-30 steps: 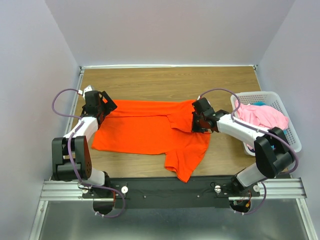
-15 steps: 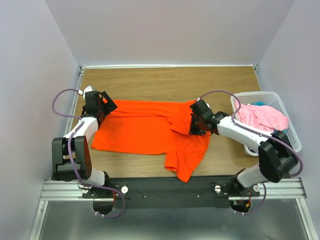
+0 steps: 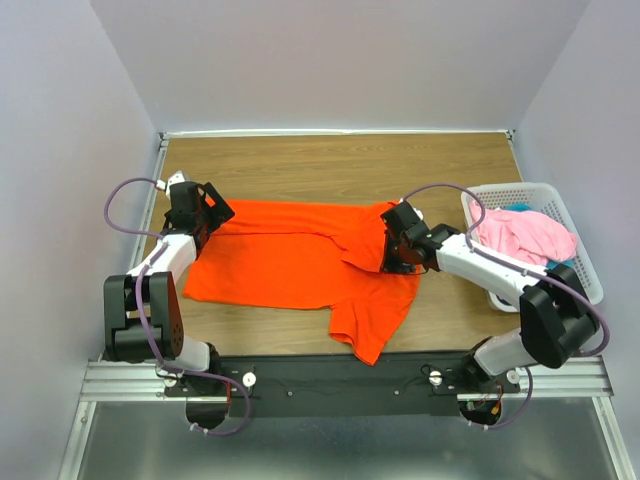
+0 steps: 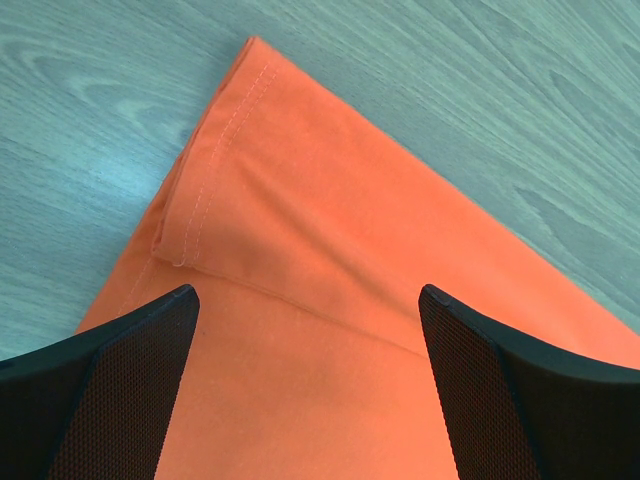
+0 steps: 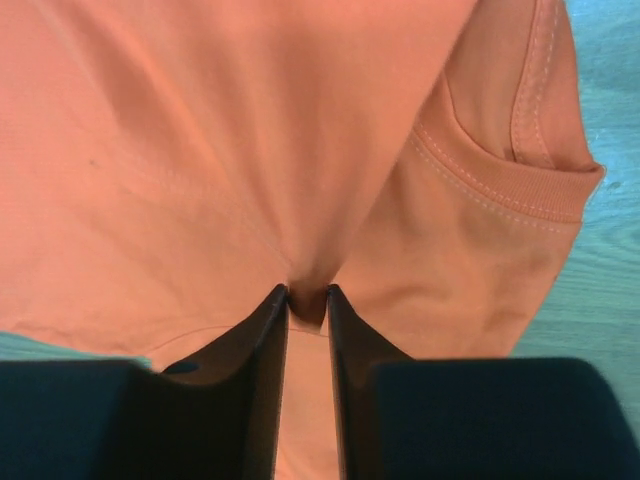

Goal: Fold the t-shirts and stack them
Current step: Fold the tshirt

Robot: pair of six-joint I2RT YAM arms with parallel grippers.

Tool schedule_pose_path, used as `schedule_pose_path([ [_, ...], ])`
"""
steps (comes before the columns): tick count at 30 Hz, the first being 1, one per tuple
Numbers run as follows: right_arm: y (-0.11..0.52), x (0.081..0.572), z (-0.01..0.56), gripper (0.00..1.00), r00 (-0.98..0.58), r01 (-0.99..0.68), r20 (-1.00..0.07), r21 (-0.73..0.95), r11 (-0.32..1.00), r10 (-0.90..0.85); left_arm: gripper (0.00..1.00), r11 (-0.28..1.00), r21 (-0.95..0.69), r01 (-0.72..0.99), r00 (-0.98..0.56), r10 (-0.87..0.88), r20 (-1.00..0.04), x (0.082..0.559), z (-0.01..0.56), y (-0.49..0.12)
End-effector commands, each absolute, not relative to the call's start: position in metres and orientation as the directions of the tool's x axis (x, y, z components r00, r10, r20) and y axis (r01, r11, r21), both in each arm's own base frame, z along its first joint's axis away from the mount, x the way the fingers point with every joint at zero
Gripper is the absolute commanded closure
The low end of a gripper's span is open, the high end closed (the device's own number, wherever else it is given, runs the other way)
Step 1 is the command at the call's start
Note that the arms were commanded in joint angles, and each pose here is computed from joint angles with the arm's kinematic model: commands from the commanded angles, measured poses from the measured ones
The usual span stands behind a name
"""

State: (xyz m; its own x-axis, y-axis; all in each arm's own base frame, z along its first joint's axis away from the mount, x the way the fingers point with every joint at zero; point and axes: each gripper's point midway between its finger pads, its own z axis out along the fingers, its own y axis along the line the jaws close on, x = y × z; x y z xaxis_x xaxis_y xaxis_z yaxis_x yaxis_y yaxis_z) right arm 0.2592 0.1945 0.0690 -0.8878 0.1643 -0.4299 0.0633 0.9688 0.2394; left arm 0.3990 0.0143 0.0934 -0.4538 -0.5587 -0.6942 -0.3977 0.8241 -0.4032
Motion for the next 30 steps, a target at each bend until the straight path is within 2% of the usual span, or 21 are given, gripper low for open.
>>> schedule_pose_path([
  [1, 0.185, 0.248, 0.056, 0.63, -0.907, 0.075, -0.395, 0.185, 0.980, 0.143, 0.02, 0.837, -0.407, -0.367, -0.438, -0.541, -0.719, 0.398, 0.105, 0.012],
  [2, 0.187, 0.253, 0.065, 0.43, -0.896, 0.062, -0.422, 0.195, 0.979, 0.141, 0.02, 0.837, -0.406, -0.368, -0.437, -0.541, -0.719, 0.398, 0.105, 0.012],
  [3, 0.188, 0.256, 0.070, 0.28, -0.889, 0.056, -0.436, 0.199, 0.978, 0.140, 0.02, 0.837, -0.406, -0.366, -0.437, -0.540, -0.720, 0.399, 0.106, 0.012],
  [4, 0.188, 0.262, 0.077, 0.02, -0.876, 0.057, -0.460, 0.202, 0.978, 0.146, 0.02, 0.838, -0.406, -0.366, -0.435, -0.539, -0.721, 0.400, 0.107, 0.013],
  [5, 0.192, 0.269, 0.091, 0.00, -0.859, 0.038, -0.492, 0.215, 0.976, 0.142, 0.02, 0.838, -0.407, -0.364, -0.435, -0.539, -0.721, 0.401, 0.109, 0.012],
  [9, 0.195, 0.301, 0.125, 0.00, -0.790, 0.029, -0.596, 0.197, 0.980, 0.143, 0.02, 0.839, -0.409, -0.360, -0.443, -0.539, -0.716, 0.410, 0.110, 0.011],
  [12, 0.195, 0.330, 0.132, 0.00, -0.760, 0.025, -0.637, 0.170, 0.985, 0.129, 0.02, 0.839, -0.411, -0.358, -0.460, -0.541, -0.704, 0.421, 0.105, 0.010],
  [17, 0.211, 0.385, 0.118, 0.00, -0.781, -0.014, -0.616, 0.185, 0.983, 0.105, 0.02, 0.838, -0.439, -0.325, -0.484, -0.545, -0.684, 0.449, 0.104, 0.002],
  [21, 0.202, 0.429, 0.093, 0.00, -0.788, -0.005, -0.604, 0.204, 0.979, 0.122, 0.02, 0.840, -0.429, -0.332, -0.541, -0.542, -0.643, 0.467, 0.074, -0.001],
  [26, 0.184, 0.452, 0.054, 0.00, -0.826, 0.035, -0.542, 0.228, 0.973, 0.156, 0.02, 0.840, -0.424, -0.339, -0.565, -0.542, -0.622, 0.483, 0.059, -0.001],
  [30, 0.165, 0.461, 0.025, 0.00, -0.844, 0.067, -0.515, 0.183, 0.981, 0.153, 0.02, 0.834, -0.389, -0.391, -0.580, -0.552, -0.599, 0.482, 0.041, 0.006],
])
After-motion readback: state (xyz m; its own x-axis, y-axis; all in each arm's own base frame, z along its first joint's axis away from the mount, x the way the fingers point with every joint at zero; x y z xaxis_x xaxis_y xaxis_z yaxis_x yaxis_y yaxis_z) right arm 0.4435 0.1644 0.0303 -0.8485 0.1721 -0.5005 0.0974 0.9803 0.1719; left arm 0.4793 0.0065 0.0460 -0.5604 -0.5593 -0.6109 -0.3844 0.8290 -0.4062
